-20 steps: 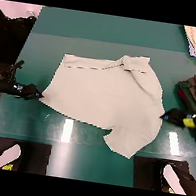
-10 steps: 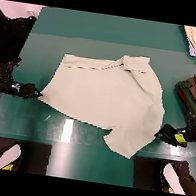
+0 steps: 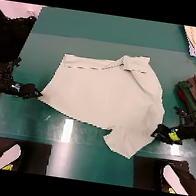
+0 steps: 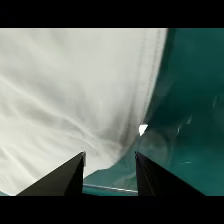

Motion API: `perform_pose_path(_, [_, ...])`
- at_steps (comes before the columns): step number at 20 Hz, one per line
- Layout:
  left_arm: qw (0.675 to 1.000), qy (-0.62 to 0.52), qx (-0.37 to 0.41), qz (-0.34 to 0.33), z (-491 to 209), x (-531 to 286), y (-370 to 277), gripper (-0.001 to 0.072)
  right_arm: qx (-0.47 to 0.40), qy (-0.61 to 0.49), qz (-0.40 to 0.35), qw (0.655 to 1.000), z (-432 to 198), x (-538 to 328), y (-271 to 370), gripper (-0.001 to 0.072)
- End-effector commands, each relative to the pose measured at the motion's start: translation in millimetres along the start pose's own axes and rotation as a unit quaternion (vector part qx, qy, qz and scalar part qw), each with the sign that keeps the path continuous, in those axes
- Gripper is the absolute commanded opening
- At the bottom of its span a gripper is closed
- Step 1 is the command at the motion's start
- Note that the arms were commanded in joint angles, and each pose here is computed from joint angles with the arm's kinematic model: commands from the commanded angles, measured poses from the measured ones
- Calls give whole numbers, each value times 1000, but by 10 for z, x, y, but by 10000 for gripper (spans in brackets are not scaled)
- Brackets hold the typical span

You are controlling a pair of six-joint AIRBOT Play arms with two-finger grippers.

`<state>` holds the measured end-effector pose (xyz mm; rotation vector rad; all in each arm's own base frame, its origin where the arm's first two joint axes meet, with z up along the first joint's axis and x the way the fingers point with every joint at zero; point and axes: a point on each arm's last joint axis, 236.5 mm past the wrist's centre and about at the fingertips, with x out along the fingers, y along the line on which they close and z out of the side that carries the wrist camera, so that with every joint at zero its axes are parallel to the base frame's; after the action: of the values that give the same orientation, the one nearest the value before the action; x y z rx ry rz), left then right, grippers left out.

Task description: Fold the shirts.

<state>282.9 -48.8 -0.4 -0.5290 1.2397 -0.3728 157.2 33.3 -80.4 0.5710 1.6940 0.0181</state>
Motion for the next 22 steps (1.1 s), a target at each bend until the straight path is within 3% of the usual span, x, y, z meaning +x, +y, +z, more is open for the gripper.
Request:
perform_pose_path(1, [1000,6,1,-3,-27,-4,-17,24,-12,28,-11,999,-20,151,46,378])
perform_pose_path(3, [1000,6,1,-3,-26,-4,-16,24,-15,36,-13,999,-34,186,54,344])
perform_pose_path(5, [1000,6,1,-3,-26,-4,-16,24,-21,26,-17,999,1,177,51,194])
perform_pose_path(6, [1000,5,1,-3,-24,-5,-17,24,-25,9,-16,1000,47,147,65,82])
perform_pose_path(7, [1000,2,2,-2,1,-16,-18,24,-32,-18,-15,999,123,83,92,34])
perform_pose_path(11, [996,-77,40,-13,591,-476,-378,24,-77,-207,5,975,718,-804,490,17])
perform_pose_path(14, [974,-191,104,-59,1213,-1248,-1117,24,-123,-396,28,910,1091,-2107,988,17])
perform_pose_path(16, [942,-275,172,-85,1477,-1933,-1740,24,-155,-514,44,843,1088,-3160,1357,16])
perform_pose_path(19, [872,-390,282,-91,1448,-3043,-2690,24,-198,-638,61,742,711,-4529,1814,16])
perform_pose_path(22, [779,-490,385,-73,971,-3985,-3517,24,-237,-715,67,654,109,-5501,2133,16])
